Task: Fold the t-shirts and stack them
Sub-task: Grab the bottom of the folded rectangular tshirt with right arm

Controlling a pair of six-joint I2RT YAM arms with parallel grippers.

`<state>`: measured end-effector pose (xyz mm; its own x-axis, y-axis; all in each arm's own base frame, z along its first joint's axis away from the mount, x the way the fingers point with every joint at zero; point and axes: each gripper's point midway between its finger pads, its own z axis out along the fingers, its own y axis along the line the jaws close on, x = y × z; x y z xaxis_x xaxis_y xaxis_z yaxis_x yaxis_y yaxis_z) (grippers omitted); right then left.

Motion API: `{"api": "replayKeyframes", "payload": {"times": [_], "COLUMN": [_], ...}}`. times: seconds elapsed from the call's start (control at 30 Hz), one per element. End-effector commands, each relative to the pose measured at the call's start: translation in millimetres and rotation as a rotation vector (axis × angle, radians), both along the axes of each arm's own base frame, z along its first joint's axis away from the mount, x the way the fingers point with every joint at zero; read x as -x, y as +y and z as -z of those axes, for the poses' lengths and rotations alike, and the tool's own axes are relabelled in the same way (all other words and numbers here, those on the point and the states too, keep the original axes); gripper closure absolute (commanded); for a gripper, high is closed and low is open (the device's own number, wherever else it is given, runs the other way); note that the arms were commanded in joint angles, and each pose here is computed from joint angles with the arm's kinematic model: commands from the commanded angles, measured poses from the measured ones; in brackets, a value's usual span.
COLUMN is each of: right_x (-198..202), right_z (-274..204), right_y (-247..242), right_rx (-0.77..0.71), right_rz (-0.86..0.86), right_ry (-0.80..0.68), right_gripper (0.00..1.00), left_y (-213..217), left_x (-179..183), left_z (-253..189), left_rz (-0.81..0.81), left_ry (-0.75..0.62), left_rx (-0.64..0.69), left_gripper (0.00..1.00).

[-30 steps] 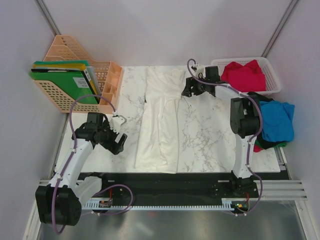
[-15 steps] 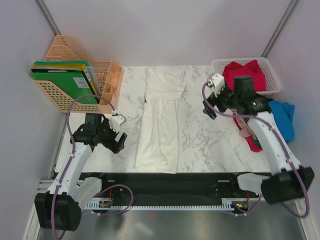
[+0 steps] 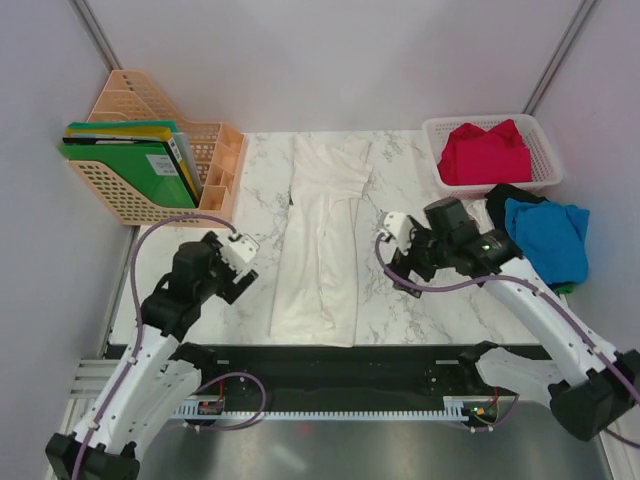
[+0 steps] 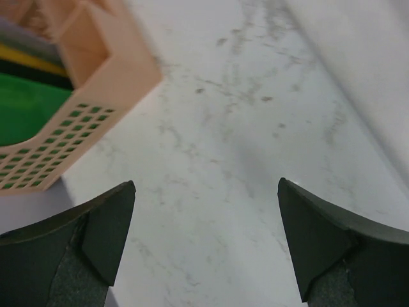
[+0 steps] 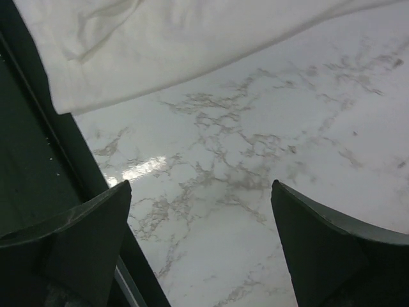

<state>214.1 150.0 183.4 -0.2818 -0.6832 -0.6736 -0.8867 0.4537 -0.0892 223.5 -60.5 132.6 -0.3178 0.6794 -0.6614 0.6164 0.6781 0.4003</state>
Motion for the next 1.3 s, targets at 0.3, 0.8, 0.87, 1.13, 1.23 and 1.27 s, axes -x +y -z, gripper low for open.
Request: {"api": "replayKeyframes", "payload": {"times": [0.3, 0.8, 0.87, 1.13, 1.23, 1.27], "right_x": [44, 117, 113, 99, 101, 101], "right_z": [36, 119, 122, 140, 145, 145], "right_y": [162, 263, 260, 231, 223, 224], "right_rx": [0.101, 0.179, 0.183, 0.244, 0.258, 0.254], "right_rz": [-0.315, -0.483, -0.469, -0.425, -0.429, -0.425], "right_ry": [-0.049, -0.126, -0.149, -0.172, -0.162, -0.163], "right_gripper": [0.02, 0.02, 0.02, 0.02, 0.02, 0.02], "left_y": [155, 170, 169, 168, 167, 167], "left_x": [-13, -7, -7, -6, -6, -7], "left_z": [-69, -54, -53, -43, -43, -43], "left_rz": [-0.78, -0.823, -0.822, -0.809, -0.806, -0.806], "left_ry": [-0.523, -0.464, -0.462, -0.436, -0.433, -0.433], "left_rx": [-0.13, -0.148, -0.146, -0.144, -0.145, -0.145], "left_gripper": [0.0, 0.0, 0.0, 0.0, 0.0, 0.0]}}
